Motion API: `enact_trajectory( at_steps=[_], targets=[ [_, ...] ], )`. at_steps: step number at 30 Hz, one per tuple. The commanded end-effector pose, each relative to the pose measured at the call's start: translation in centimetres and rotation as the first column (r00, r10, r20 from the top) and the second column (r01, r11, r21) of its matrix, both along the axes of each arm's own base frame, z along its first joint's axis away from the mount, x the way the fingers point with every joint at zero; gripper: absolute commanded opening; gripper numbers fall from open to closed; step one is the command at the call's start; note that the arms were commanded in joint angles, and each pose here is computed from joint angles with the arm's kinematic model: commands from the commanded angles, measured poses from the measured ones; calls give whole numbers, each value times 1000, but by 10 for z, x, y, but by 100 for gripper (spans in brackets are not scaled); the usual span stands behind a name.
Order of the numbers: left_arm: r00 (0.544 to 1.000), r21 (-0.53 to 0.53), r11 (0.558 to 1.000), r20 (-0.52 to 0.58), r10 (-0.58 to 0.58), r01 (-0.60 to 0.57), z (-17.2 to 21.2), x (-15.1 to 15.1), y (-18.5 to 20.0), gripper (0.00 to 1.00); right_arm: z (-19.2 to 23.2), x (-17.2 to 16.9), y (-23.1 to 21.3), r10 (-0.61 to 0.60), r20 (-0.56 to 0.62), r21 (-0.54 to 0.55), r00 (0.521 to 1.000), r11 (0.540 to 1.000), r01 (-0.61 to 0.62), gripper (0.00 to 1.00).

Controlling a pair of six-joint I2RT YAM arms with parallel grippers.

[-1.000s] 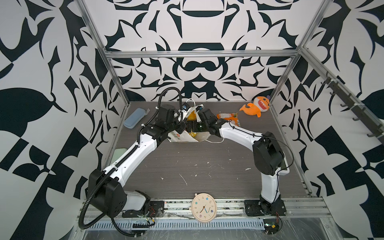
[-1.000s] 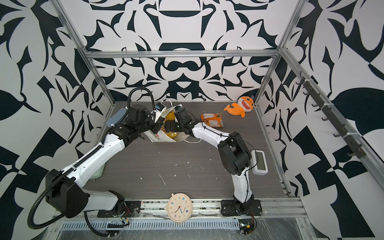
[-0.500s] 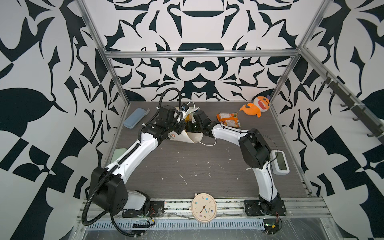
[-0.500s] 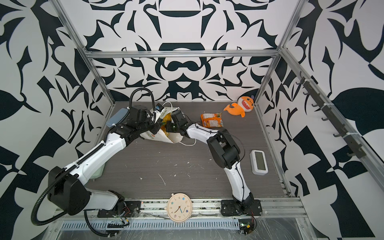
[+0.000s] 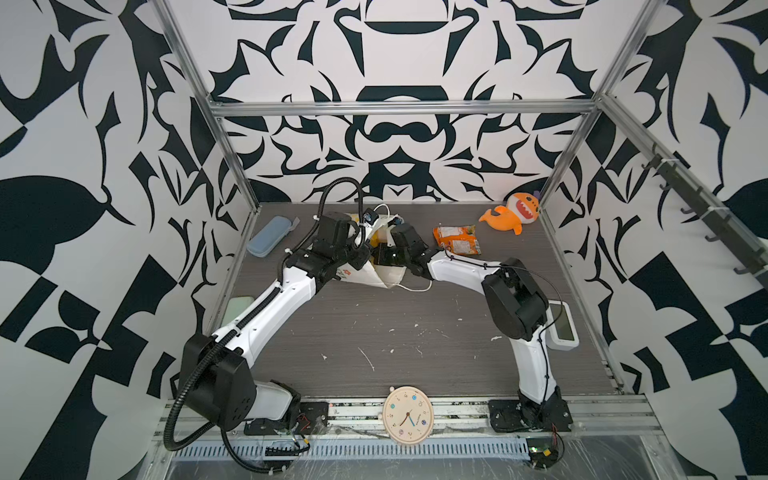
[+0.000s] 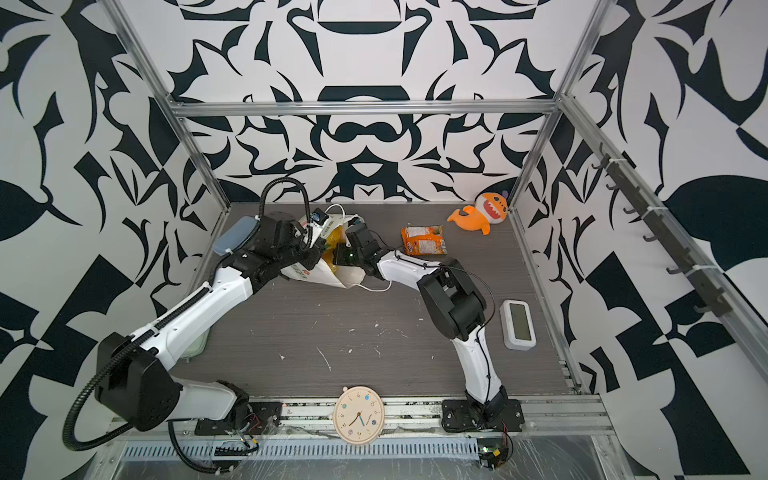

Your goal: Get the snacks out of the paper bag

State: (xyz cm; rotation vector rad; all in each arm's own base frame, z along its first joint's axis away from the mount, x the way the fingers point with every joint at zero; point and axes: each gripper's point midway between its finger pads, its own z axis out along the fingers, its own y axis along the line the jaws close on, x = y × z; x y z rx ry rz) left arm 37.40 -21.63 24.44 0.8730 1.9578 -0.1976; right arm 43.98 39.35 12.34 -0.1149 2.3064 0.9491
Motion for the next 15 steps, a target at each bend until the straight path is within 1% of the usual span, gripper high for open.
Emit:
enact_trajectory(
  at_steps=[1,15],
  targets=[
    [998,-41,998,44,-46,48,13,-3,-12,0,107,7,-2,-23,220,166,975,986,-14,0],
    [998,-25,999,59,-37,38,16,-2,-8,0,117,-22,-43,-52,226,119,973,993,25,0]
  ],
)
